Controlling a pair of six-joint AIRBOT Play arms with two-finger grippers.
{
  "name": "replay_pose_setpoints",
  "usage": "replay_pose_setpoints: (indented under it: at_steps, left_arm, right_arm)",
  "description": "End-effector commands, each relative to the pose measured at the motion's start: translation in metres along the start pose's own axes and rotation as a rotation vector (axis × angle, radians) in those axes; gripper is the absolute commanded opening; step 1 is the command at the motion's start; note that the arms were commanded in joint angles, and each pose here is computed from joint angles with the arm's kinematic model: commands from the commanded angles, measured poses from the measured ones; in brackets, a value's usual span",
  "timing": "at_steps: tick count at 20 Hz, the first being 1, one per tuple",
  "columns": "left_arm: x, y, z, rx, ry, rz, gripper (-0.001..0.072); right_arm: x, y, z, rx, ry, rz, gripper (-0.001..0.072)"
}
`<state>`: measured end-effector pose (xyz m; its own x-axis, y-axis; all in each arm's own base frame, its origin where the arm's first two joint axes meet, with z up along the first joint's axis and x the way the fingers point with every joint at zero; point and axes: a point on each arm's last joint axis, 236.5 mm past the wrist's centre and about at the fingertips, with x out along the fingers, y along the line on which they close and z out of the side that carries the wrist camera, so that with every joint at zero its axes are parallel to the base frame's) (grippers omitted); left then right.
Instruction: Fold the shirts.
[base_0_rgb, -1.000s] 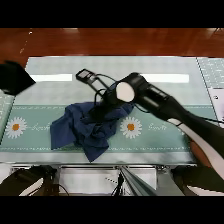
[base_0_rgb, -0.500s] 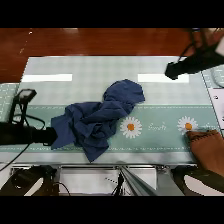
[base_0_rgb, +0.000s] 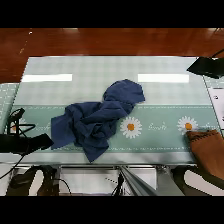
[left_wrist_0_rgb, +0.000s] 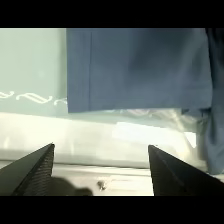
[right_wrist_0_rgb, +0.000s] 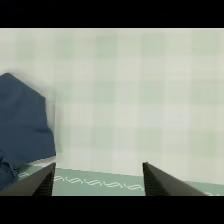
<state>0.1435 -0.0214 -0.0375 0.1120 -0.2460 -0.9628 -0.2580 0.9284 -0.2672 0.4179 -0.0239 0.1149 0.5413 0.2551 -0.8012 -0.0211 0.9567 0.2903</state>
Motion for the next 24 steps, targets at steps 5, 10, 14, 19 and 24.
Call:
replay_pose_setpoints:
  at_steps: [5, 10, 14, 19, 24]
  left_arm:
    - [0.043, 0.004, 0.027, -0.217, 0.127, -0.24, 0.0658]
    - [0.074, 0.016, 0.035, -0.297, 0.177, -0.238, 0.0658]
    - [0.082, -0.005, 0.062, -0.313, 0.101, -0.33, 0.0654]
    - [0.108, -0.052, 0.07, -0.251, 0.115, -0.367, 0.0462]
    - [0.113, -0.067, 0.071, -0.21, 0.146, -0.373, 0.0022]
  right_arm:
    - [0.037, -0.01, -0.033, 0.039, 0.089, 0.032, 0.0607]
    - [0.043, -0.012, -0.036, 0.042, 0.103, 0.034, 0.0607]
    - [0.043, -0.013, -0.033, 0.039, 0.091, 0.029, 0.0607]
    - [0.043, -0.014, -0.031, 0.04, 0.083, 0.027, 0.0607]
    - [0.053, -0.016, -0.04, 0.054, 0.124, 0.036, 0.0607]
